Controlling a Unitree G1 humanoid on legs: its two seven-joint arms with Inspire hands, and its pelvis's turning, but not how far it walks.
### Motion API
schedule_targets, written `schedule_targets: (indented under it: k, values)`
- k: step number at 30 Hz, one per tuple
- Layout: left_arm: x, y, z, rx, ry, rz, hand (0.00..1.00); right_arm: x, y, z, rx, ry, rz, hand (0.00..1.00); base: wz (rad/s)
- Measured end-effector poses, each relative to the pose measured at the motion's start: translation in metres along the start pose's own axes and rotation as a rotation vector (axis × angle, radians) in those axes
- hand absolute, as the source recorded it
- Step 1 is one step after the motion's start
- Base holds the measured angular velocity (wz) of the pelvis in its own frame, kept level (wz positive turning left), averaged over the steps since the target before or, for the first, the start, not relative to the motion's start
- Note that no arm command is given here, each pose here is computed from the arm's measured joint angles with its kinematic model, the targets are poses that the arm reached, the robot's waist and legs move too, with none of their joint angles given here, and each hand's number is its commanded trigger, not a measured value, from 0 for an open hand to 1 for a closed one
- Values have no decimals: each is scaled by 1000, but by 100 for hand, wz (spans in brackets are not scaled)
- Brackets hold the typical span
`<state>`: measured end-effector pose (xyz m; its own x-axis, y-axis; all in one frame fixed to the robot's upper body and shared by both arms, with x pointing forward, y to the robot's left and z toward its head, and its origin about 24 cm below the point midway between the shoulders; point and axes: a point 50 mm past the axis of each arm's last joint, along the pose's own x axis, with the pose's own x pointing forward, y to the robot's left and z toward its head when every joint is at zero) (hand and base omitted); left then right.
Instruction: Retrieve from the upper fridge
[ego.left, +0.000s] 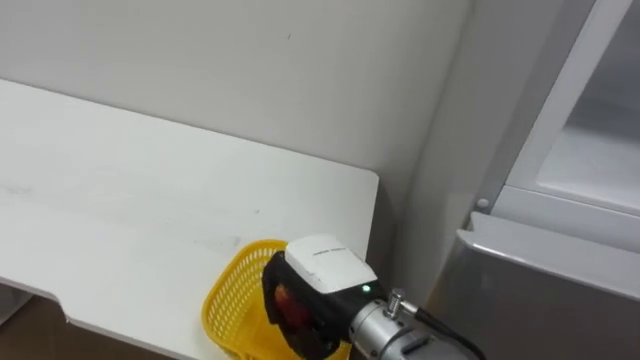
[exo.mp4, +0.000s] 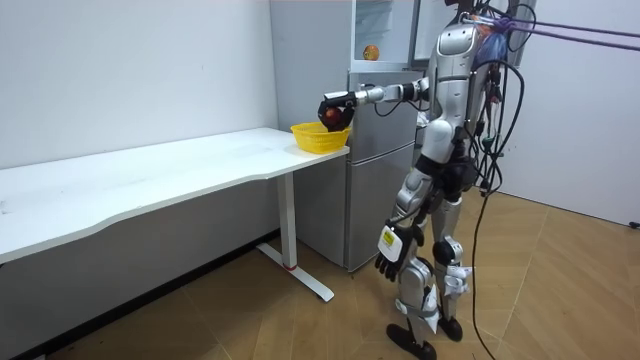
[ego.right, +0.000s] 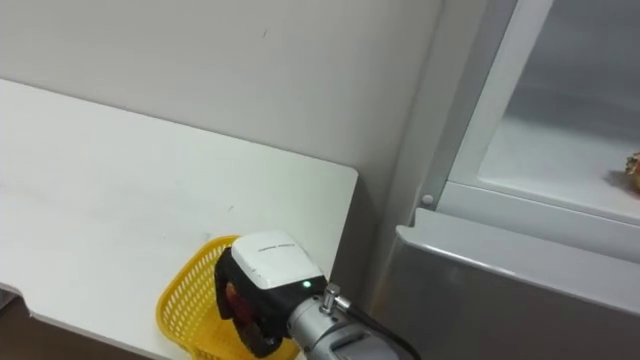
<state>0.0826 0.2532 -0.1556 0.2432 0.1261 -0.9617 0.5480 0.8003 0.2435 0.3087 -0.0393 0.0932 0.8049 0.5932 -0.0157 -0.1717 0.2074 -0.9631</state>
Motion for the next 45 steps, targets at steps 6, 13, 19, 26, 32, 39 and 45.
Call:
schedule_targets:
  k: [6, 13, 19, 26, 32, 39, 45]
  values:
    - [0, 2, 2, 1, -5, 10, 0, 4, 2, 2, -22, -8, 21, 100, 3]
    - [0, 2, 2, 2, -5, 14, 0, 4, 3, 1, -23, -5, 25, 0, 3]
    - [0, 3, 3, 3, -9, 26, 0, 3, 3, 0, -26, -4, 26, 0, 0]
    - [0, 4, 4, 4, -14, 34, 0, 3, 4, 0, -28, -2, 47, 0, 0]
    - [0, 4, 5, 8, -14, 35, 0, 3, 4, 0, -28, -1, 49, 0, 0]
    - [0, 5, 6, -6, -21, 41, 0, 3, 6, -3, -29, 7, 56, 0, 0]
    - [-1, 7, 11, -13, -43, 55, 0, 3, 9, -7, -28, 23, 72, 0, 0]
